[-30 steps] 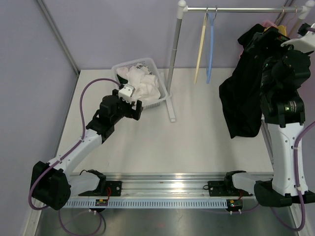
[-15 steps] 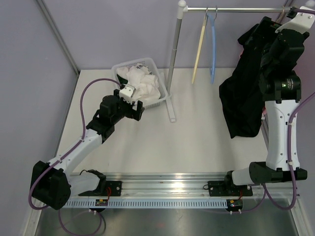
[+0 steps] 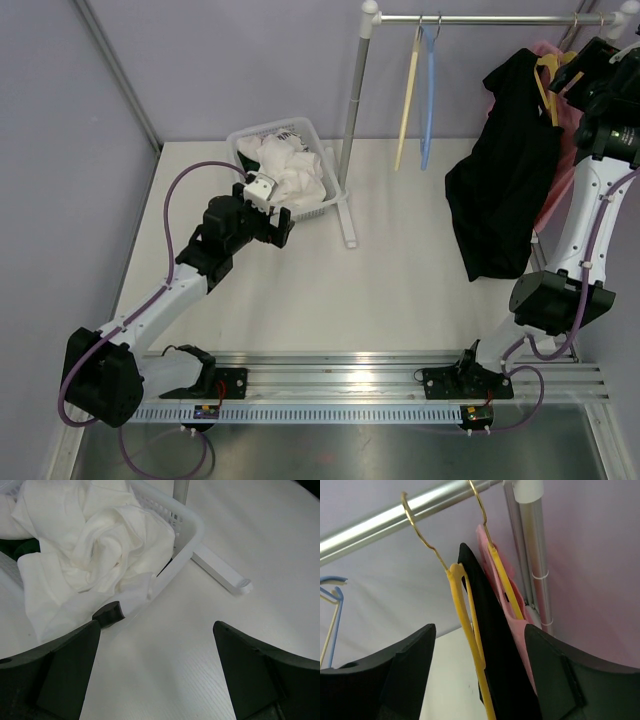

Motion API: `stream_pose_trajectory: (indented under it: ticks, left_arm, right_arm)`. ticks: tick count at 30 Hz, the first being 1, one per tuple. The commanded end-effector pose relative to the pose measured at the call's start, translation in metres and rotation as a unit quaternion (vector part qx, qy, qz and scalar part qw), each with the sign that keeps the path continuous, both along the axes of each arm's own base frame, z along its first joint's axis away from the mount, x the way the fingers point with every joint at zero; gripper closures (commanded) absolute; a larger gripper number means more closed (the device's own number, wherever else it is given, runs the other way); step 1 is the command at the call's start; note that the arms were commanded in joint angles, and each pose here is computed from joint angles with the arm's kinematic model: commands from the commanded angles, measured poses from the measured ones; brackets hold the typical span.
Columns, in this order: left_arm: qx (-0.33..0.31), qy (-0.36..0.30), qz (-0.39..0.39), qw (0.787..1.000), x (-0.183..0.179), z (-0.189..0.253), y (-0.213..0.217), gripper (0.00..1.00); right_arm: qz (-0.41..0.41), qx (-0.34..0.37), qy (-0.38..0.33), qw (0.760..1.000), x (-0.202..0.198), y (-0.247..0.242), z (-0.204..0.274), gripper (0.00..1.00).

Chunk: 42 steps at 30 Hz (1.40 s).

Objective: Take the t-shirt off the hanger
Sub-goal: Grab a hanger with a tshirt on it with the right arm

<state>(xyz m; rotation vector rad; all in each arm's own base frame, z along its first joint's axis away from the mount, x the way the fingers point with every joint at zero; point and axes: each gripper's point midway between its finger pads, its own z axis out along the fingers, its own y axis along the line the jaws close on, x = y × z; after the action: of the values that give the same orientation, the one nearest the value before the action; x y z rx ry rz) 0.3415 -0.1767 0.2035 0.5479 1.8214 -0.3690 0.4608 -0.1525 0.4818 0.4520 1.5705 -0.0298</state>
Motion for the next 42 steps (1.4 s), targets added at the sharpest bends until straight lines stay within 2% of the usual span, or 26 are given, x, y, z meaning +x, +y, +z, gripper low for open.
stream_pose_trajectory:
  ticks: [1,5,7,8,14,18,26,30,32,36,39,42]
  left_arm:
    - [-0.010,-0.043,-0.016,0.999,0.002,0.019,-0.006,0.01]
    - [-0.008,-0.046,-0.018,0.999,0.002,0.020,-0.006,0.01]
    - [-0.006,-0.046,-0.017,0.999,0.002,0.019,-0.006,0.01]
    - [-0.006,-0.047,-0.016,0.999,0.002,0.020,-0.005,0.01]
    - [-0.005,-0.047,-0.022,0.999,0.000,0.020,-0.007,0.01]
    - [-0.006,-0.049,-0.025,0.998,-0.001,0.022,-0.007,0.01]
    - [-0.006,-0.054,-0.026,0.998,-0.003,0.026,-0.007,0.01]
    - [0.002,-0.053,-0.026,0.998,-0.003,0.028,-0.005,0.01]
    - [0.009,-0.060,-0.026,0.998,-0.002,0.032,-0.003,0.01]
    - [0.029,-0.067,-0.023,0.997,-0.001,0.044,0.001,0.01]
    - [0.037,-0.089,0.002,0.995,-0.001,0.060,0.013,0.01]
    - [0.044,-0.111,0.012,0.993,-0.007,0.067,0.021,0.01]
  right_arm:
    - [0.080,0.008,-0.057,0.995,0.012,0.021,0.026,0.23]
    - [0.119,0.004,-0.081,0.990,0.022,0.032,0.028,0.24]
    - [0.125,0.008,-0.094,0.988,0.025,0.033,0.027,0.28]
    - [0.125,0.009,-0.095,0.988,0.027,0.033,0.026,0.31]
    - [0.150,0.021,-0.088,0.985,0.046,0.034,0.014,0.32]
    - [0.171,0.030,-0.094,0.980,0.056,0.039,0.014,0.46]
    - [0.157,0.029,-0.087,0.983,0.055,0.034,0.011,0.50]
    - [0.135,0.015,-0.074,0.988,0.050,0.030,0.010,0.48]
    - [0.125,0.013,-0.071,0.990,0.049,0.028,0.009,0.52]
    - [0.121,0.007,-0.067,0.990,0.049,0.031,0.009,0.53]
    - [0.114,0.006,-0.064,0.991,0.052,0.030,0.008,0.60]
    - [0.116,0.007,-0.063,0.991,0.055,0.033,0.007,0.62]
